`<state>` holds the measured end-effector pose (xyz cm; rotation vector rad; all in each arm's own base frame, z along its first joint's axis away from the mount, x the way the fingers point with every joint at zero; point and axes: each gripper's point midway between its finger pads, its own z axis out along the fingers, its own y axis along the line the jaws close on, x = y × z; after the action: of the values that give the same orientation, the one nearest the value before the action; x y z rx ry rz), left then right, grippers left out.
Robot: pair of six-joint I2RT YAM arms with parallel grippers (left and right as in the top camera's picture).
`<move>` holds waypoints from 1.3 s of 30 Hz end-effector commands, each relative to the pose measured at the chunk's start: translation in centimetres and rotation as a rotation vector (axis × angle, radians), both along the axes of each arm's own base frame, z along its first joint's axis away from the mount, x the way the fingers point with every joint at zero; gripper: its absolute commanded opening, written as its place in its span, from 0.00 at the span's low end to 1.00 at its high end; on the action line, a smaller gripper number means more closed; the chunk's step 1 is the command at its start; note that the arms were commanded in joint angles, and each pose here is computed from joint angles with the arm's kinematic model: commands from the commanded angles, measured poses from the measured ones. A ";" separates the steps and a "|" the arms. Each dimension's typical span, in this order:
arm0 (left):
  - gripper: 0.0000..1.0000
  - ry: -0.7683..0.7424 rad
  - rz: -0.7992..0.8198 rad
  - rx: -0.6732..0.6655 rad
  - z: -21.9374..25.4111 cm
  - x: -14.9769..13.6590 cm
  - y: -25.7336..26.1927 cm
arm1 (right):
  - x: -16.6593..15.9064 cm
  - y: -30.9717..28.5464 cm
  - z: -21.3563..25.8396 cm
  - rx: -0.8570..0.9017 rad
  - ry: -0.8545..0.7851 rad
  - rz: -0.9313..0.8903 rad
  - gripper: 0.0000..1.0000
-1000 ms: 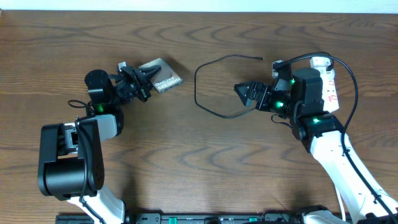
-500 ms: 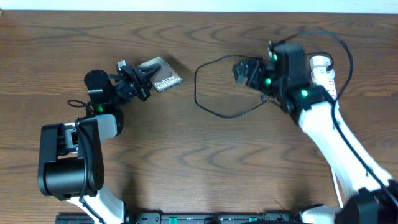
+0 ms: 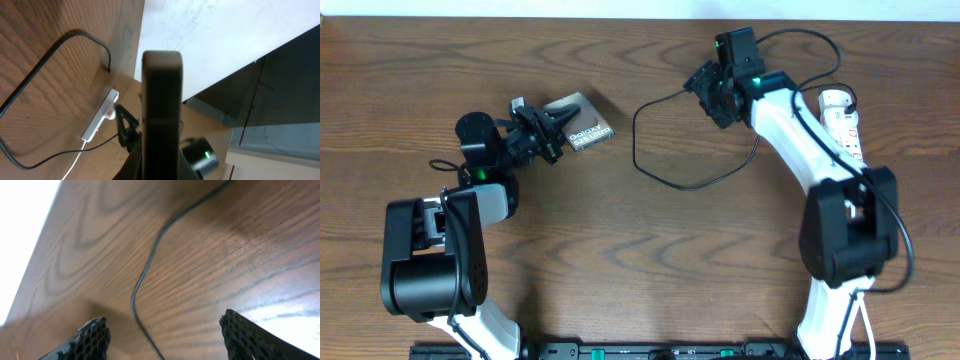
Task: Plug charger to phone and switch on socket
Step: 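Move the right gripper up toward the black charging cable, then grasp the cable's USB-C plug with the right gripper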
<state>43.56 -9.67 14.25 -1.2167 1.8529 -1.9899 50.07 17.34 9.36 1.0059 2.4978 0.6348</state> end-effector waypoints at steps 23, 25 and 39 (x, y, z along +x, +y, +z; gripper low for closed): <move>0.07 -0.064 -0.078 0.000 1.8 -0.4 -0.7 | 7.7 -4.5 -7.1 0.149 0.197 -0.355 0.66; 0.07 -0.064 -0.078 0.000 1.8 -0.4 -0.7 | 7.7 -4.4 -7.8 0.159 0.218 -0.351 0.64; 0.07 -0.064 -0.077 0.000 1.8 -0.3 -0.7 | 5.9 -4.0 -11.9 0.171 0.339 -0.333 0.01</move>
<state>42.86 -10.25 14.39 -1.1802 1.8963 -2.0276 56.96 13.40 0.84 1.6238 2.4360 0.6659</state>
